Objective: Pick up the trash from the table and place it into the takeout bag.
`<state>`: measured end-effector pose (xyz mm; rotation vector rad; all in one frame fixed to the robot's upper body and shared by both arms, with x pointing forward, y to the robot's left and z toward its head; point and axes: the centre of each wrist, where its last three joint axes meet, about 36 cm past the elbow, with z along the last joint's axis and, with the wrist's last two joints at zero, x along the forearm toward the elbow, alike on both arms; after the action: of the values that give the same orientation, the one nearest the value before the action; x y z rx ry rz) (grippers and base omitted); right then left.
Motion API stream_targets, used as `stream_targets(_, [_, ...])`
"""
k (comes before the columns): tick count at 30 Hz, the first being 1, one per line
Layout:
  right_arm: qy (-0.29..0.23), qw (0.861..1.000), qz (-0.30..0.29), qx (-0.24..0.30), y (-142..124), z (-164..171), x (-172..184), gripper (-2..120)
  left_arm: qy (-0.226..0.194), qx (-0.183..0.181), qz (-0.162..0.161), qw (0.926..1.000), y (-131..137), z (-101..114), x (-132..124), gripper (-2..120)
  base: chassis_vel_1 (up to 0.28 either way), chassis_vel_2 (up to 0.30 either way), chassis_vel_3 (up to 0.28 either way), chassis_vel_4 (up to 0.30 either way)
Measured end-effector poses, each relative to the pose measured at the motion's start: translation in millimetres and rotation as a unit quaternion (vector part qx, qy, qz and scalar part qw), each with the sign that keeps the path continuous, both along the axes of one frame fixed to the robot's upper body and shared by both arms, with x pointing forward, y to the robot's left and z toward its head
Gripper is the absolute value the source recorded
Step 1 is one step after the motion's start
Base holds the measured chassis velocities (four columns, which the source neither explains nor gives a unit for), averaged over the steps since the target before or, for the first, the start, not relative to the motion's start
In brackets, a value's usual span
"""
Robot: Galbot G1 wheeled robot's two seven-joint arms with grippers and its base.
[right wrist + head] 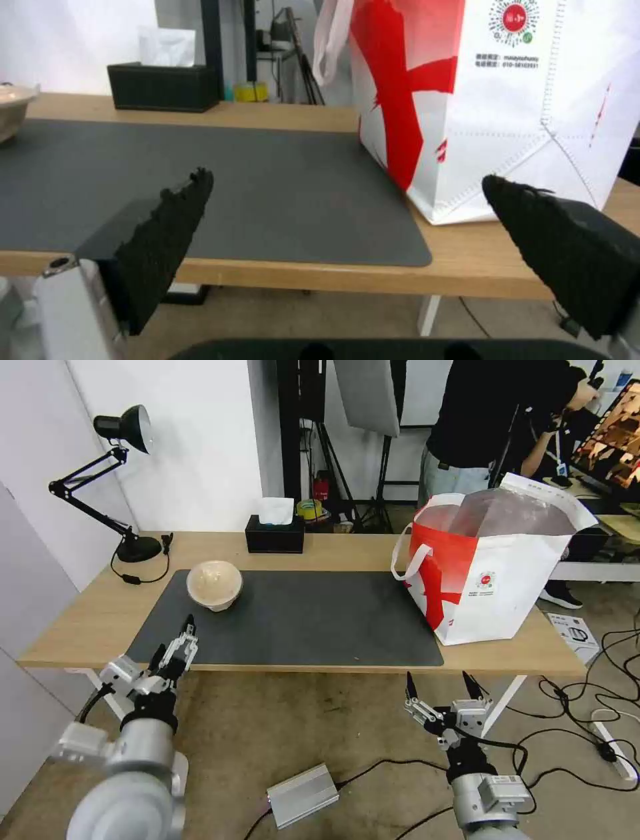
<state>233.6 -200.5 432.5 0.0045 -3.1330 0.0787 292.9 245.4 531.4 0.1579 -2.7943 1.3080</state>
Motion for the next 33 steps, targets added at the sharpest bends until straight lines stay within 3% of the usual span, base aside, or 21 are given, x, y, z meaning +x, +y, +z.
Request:
stream_targets(8, [0.0, 1.0, 0.0, 0.0, 0, 0, 0, 100, 0.03, -0.046, -0.015, 0.9984, 9, 17, 28, 100, 0.0, 0.0, 0.0, 0.0])
stream_targets(11, [0.0, 1.0, 0.0, 0.0, 0, 0, 0, 100, 0.054, -0.063, -0.016, 0.9964, 16, 26, 49, 100, 0.0, 0.0, 0.0, 0.0])
stream_targets(25, [0.0, 1.0, 0.0, 0.0, 0, 0, 0, 100, 0.078, -0.078, -0.016, 0.9938, 34, 40, 96, 100, 0.0, 0.0, 0.0, 0.0])
stream_targets(33, [0.0, 1.0, 0.0, 0.0, 0, 0, 0, 100, 0.132, -0.085, 0.004, 0.9875, 48, 31, 137, 100, 0.0, 0.0, 0.0, 0.0])
